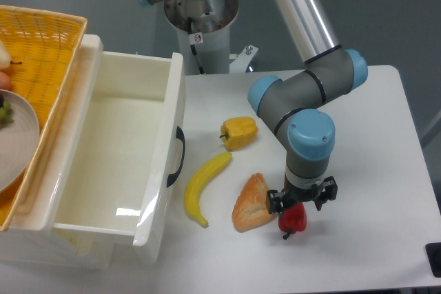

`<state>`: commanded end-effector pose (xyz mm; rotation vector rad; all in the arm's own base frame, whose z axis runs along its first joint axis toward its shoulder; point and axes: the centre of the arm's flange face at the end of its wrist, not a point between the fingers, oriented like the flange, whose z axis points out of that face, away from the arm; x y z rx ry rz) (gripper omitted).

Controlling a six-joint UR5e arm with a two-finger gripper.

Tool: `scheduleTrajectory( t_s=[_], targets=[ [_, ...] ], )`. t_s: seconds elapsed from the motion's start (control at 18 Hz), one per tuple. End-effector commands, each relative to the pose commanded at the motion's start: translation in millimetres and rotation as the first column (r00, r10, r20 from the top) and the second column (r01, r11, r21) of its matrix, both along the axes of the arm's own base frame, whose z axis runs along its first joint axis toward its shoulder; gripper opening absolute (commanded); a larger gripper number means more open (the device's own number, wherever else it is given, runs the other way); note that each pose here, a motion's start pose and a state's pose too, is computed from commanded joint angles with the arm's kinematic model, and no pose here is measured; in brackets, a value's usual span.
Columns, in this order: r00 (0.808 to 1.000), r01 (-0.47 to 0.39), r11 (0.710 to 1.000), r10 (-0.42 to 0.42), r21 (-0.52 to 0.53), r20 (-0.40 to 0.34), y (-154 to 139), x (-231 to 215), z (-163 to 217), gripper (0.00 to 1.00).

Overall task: Pick up the red pepper
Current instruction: 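Adjust the gripper around the red pepper and close on it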

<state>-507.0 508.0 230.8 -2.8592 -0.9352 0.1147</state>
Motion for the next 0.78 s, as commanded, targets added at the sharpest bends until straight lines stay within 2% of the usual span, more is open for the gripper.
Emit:
scheduleTrajectory(
  t_s=[0.78],
  targets=[
    [0.999, 0.021, 1.0, -0.02, -0.02, 0.036, 7.4, 1.6, -32.3, 1.0]
  ],
)
